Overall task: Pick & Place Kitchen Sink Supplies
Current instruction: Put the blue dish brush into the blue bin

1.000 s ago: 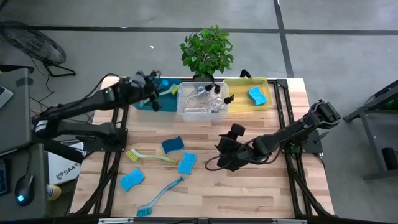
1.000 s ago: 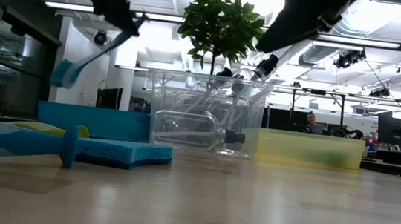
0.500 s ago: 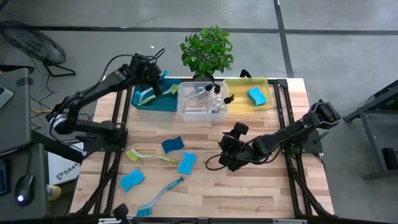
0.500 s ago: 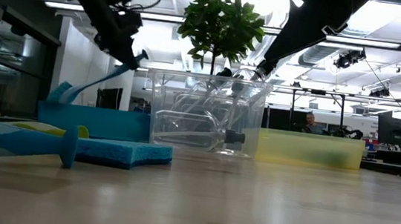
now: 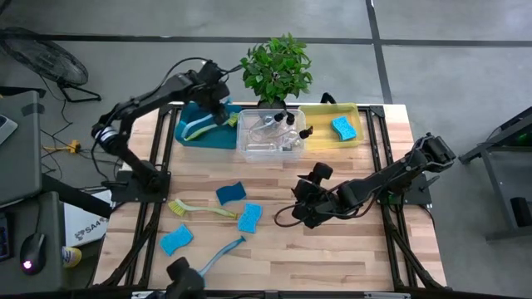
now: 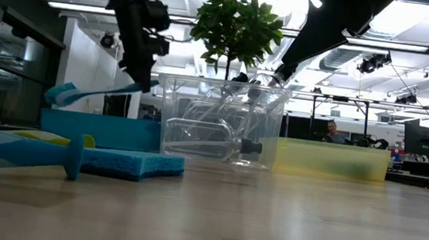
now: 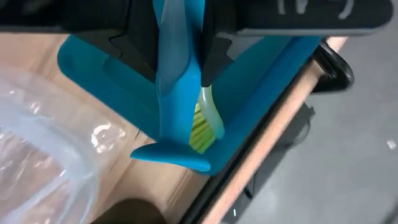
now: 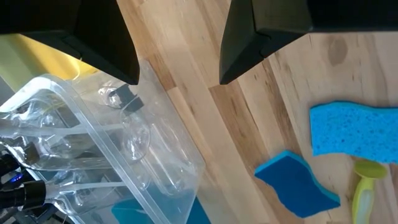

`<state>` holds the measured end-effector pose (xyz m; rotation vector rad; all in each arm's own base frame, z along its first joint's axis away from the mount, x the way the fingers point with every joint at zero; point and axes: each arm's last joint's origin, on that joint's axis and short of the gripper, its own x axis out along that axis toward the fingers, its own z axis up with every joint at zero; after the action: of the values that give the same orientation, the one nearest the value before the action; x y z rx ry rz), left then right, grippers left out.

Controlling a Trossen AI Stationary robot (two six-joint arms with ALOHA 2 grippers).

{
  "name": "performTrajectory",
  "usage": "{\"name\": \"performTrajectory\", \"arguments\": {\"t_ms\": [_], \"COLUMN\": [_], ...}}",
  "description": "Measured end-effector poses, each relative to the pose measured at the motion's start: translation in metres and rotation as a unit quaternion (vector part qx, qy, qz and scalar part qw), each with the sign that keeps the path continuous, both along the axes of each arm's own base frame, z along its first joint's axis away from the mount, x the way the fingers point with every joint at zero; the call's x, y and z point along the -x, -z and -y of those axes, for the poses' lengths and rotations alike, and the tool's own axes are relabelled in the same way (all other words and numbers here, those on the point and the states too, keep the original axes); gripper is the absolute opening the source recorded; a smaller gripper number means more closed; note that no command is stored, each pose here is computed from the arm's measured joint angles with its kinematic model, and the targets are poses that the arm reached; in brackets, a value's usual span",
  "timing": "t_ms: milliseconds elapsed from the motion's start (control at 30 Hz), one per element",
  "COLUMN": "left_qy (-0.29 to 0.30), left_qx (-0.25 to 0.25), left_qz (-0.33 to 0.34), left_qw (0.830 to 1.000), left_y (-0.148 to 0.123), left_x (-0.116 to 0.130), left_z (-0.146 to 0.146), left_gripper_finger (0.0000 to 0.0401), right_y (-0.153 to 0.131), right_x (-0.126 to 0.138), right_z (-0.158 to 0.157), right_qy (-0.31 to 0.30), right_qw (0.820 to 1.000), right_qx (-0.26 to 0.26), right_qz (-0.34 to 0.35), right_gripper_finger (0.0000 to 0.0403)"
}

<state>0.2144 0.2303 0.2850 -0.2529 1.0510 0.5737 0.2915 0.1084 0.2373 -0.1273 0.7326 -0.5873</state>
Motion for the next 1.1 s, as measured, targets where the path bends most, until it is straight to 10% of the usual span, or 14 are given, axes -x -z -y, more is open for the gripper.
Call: {"name": "performTrajectory", "arguments": {"t_ms": [1100], "left_qy": [-0.015], "left_qx": [0.049], "left_qz": [-0.048], "left_qw": [0.998], "left_y": [0.028], "left_x": [-0.012], "left_z": [-0.013], "left_gripper_finger": [0.0125], "right_y": [0.000], "right_x": [0.000], "right_z": [0.000], "right_qy": [-0.001], "right_qw": [1.000], "right_qx": [-0.011], "right_qz": [-0.001], "right_gripper_finger": [0.0216]}}
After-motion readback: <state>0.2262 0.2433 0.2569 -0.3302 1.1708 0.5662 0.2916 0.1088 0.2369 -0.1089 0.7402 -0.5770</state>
